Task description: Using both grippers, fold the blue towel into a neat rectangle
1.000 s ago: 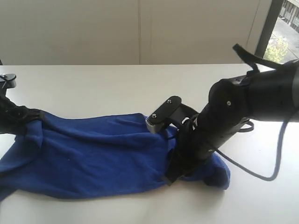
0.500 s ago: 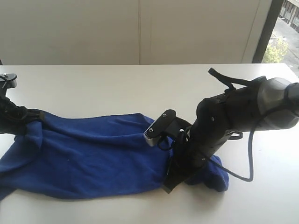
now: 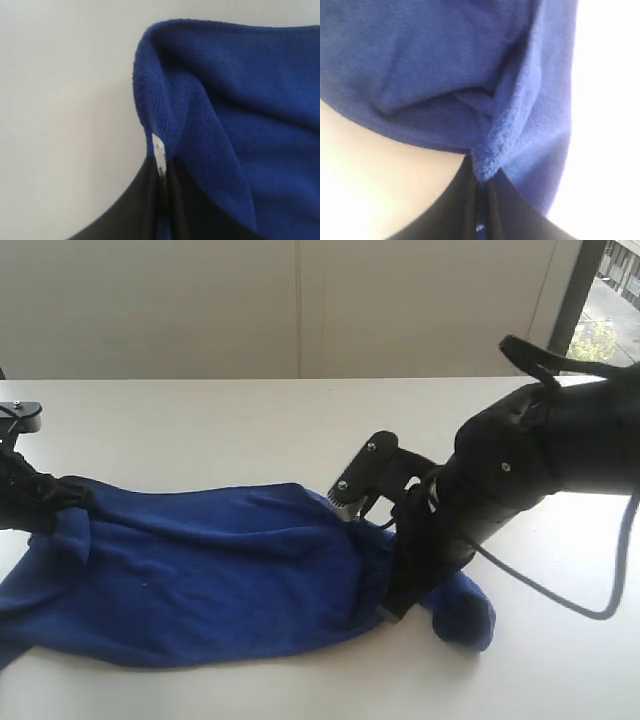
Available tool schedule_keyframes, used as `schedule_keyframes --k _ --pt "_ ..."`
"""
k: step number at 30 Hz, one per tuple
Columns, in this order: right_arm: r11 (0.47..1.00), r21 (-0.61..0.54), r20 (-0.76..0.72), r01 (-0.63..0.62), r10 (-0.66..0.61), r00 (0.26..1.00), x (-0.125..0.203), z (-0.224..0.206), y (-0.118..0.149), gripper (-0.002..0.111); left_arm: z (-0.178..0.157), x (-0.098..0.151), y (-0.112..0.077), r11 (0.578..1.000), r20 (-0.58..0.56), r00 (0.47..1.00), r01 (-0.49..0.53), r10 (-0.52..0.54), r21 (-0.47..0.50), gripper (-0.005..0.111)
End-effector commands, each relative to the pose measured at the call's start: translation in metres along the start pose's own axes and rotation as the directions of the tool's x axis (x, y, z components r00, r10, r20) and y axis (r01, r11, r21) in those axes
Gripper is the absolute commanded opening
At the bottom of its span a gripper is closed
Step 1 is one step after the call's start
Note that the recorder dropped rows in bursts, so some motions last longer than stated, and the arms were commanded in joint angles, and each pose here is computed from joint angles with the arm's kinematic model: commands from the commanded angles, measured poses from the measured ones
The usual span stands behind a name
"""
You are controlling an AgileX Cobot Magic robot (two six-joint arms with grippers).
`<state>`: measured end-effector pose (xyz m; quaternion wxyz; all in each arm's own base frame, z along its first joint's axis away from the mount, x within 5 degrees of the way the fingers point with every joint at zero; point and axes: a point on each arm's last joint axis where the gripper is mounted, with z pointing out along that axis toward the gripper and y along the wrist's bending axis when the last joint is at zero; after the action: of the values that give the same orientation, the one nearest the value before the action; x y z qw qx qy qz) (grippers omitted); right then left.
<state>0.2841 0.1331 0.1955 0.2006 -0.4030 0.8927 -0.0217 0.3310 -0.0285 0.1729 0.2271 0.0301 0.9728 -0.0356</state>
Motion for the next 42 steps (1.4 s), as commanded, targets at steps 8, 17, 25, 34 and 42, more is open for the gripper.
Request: schedule_keyframes --k 8,17,25,34,42 --pt "0.956 0.295 -0.085 -0.001 0.027 0.996 -0.001 -0.048 -0.032 0.0 -0.055 -0.012 -0.002 0.992 0.151 0.981 -0.124 0.125 -0.018 0.011" --pt "0.861 0.508 -0.148 -0.032 0.123 0.981 0.005 -0.079 -0.064 0.0 -0.1 -0.009 0.0 0.962 0.2 0.942 -0.252 0.269 -0.104 0.011" --pt "0.819 0.559 -0.081 -0.132 0.212 0.974 0.021 -0.108 -0.084 0.0 -0.134 -0.005 0.002 0.941 0.251 0.911 -0.292 0.328 -0.17 0.011" --pt "0.815 0.549 -0.073 -0.187 0.27 0.96 0.026 -0.111 -0.089 0.0 -0.155 0.001 0.001 0.938 0.273 0.901 -0.293 0.336 -0.187 0.011" --pt "0.842 0.477 -0.046 -0.254 0.312 0.949 0.029 -0.12 -0.08 0.0 -0.173 0.021 -0.002 0.961 0.203 0.941 -0.249 0.27 -0.123 0.011"
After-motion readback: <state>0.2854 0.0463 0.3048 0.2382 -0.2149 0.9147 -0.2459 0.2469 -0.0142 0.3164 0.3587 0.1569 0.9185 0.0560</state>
